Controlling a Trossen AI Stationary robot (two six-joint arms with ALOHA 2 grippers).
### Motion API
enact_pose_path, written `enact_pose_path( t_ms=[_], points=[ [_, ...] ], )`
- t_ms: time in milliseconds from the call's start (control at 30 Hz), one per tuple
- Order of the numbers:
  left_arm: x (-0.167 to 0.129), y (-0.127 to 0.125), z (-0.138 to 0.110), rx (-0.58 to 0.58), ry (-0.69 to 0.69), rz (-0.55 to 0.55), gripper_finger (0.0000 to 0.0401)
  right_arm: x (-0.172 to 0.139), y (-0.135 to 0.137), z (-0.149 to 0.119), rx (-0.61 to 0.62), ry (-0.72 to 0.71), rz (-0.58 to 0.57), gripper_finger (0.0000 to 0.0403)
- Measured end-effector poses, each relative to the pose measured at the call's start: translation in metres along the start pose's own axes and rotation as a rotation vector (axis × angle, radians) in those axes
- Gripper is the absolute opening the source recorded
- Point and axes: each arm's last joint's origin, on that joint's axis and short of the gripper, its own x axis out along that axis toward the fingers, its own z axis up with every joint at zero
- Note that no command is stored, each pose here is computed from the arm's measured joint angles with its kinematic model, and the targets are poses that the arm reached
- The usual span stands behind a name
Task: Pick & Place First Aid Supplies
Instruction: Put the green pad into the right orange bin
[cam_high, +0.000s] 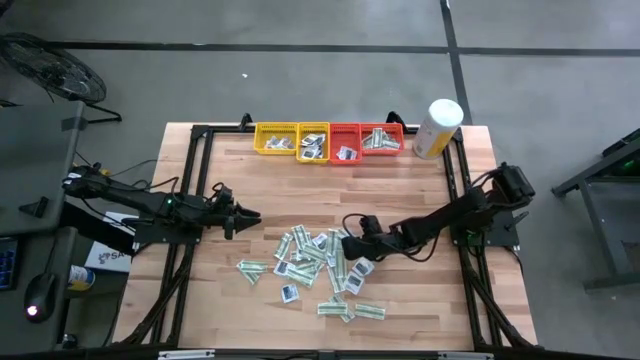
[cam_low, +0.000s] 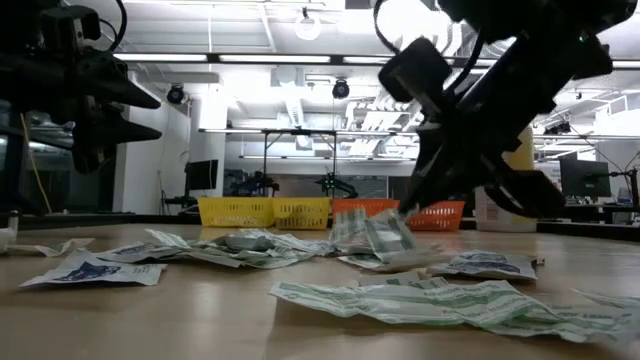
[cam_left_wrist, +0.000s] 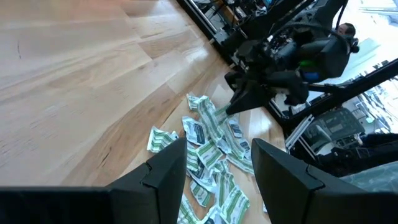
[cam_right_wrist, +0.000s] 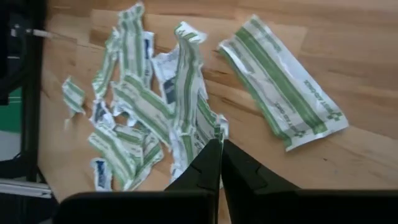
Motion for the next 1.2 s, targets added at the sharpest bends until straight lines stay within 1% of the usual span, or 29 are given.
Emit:
enact_pose_path(
  t_ms=[133,300,567,700,1000,1200],
  points=[
    [0.0,0.0,0.0,0.0,0.0,0.0,0.0179,-0.011,0.006,0.003,-0.03,-0.012,0.029,0.0002],
    [0.0,0.0,0.0,0.0,0.0,0.0,0.0179,-0.028,0.014,0.01,-0.053,-0.068,0.059,0.0001],
    [0.0,0.0,0.0,-0.004,-0.002,-0.003,0.0179,-0.057,0.017,0.029,-0.095,-0.128,0.038,0.0001],
    [0.0,0.0,0.0,-0.004,-0.002,-0.002,0.0179,-0.074,0.017,0.043,-0.117,-0.197,0.023,0.0001],
    [0.0,0.0,0.0,-0.004,-0.009,0.004,0.0179,-0.107,0.008,0.085,-0.152,-0.363,-0.074,0.0],
    [0.0,0.0,0.001,-0.005,-0.024,0.015,0.0179,-0.114,0.0,0.114,-0.172,-0.456,-0.153,0.0]
  ],
)
